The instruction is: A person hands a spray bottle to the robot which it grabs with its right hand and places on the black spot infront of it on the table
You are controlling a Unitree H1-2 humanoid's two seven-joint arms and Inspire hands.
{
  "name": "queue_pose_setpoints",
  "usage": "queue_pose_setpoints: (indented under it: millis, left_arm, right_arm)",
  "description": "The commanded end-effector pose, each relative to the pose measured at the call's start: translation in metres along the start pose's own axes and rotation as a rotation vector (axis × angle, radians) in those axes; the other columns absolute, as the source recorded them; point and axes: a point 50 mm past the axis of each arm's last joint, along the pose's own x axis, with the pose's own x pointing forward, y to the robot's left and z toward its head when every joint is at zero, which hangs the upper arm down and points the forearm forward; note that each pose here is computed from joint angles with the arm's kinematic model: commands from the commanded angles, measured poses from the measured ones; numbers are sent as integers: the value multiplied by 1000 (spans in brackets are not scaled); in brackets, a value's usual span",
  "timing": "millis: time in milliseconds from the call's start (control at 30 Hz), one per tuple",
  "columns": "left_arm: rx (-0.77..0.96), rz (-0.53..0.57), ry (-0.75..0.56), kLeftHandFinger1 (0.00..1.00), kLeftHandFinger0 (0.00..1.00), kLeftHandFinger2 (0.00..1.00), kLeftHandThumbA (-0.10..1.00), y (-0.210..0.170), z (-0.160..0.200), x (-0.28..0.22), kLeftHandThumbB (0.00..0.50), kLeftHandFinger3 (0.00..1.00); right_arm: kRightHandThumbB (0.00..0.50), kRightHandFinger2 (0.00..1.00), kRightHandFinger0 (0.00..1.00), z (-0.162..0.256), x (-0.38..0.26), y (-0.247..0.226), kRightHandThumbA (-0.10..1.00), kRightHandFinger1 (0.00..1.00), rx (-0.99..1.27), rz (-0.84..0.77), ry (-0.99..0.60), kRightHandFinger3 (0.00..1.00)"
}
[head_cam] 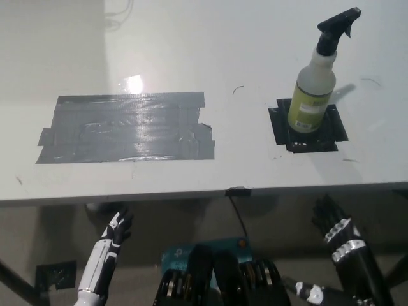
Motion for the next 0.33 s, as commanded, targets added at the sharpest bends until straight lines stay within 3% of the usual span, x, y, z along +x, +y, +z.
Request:
queue_pose_setpoints:
  millis: [0, 300]
  left_arm:
    - [12, 5, -35, 1000, 1000, 1000, 1000, 4, 8, -1, 119, 1000]
    - [18, 10, -46, 1000, 1000, 1000, 1000, 5, 10, -3, 116, 1000]
  right_arm:
    - [500, 1000, 1000, -13, 7, -6, 1000, 1000, -150, 67, 9, 1000]
    - [500, 1000, 1000, -38, 14, -21, 1000, 1000, -200, 62, 76, 1000]
